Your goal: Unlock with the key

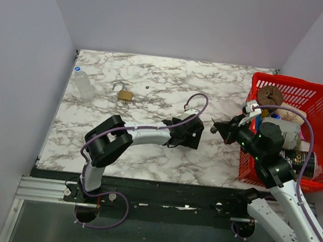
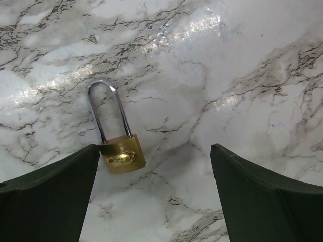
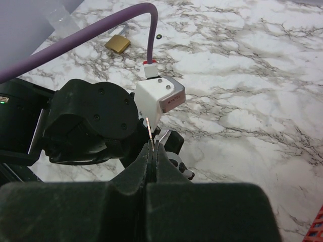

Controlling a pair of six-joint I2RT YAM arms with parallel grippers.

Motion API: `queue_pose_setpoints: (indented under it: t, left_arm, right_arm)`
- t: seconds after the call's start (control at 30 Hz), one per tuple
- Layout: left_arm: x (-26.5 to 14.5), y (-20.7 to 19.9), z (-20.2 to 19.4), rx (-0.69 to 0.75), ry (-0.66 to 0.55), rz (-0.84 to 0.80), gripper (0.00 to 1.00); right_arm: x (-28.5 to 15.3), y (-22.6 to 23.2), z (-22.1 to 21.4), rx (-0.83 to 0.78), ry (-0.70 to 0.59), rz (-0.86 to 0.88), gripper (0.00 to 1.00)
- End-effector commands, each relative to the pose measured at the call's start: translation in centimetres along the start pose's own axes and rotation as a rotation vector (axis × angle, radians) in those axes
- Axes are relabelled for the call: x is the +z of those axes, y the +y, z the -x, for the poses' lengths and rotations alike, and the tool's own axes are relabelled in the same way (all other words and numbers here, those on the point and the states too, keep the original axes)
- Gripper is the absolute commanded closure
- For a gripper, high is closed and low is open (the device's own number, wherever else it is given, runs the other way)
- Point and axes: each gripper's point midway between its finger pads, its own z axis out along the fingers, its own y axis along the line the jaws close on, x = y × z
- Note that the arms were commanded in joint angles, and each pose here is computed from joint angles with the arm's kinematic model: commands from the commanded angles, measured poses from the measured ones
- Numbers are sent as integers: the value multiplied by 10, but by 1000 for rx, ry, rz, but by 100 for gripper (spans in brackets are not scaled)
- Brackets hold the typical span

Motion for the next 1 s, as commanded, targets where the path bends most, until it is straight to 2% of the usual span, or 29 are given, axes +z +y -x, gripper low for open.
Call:
queue_pose_setpoints:
  t: [0.0,0.33,0.67,0.83,0.97]
  left_arm:
    - [5,14,-2,55,7,77,1]
    - [6,21,-7,89,17,102,3]
    - [9,35,-23,180,82,135,31]
    - [12,41,-28,192,107,167,36]
    - [16,50,-33,193,115,202,55]
  right_arm:
    - [1,-4,-1,10,-9,-22,99]
    - [2,-5,-2,10,-2,-26,99]
    - [2,-5,-2,12,-2,-26,99]
    - [2,-5,-3,12,0,-25,99]
    - [2,-6,-4,12,4,-29,99]
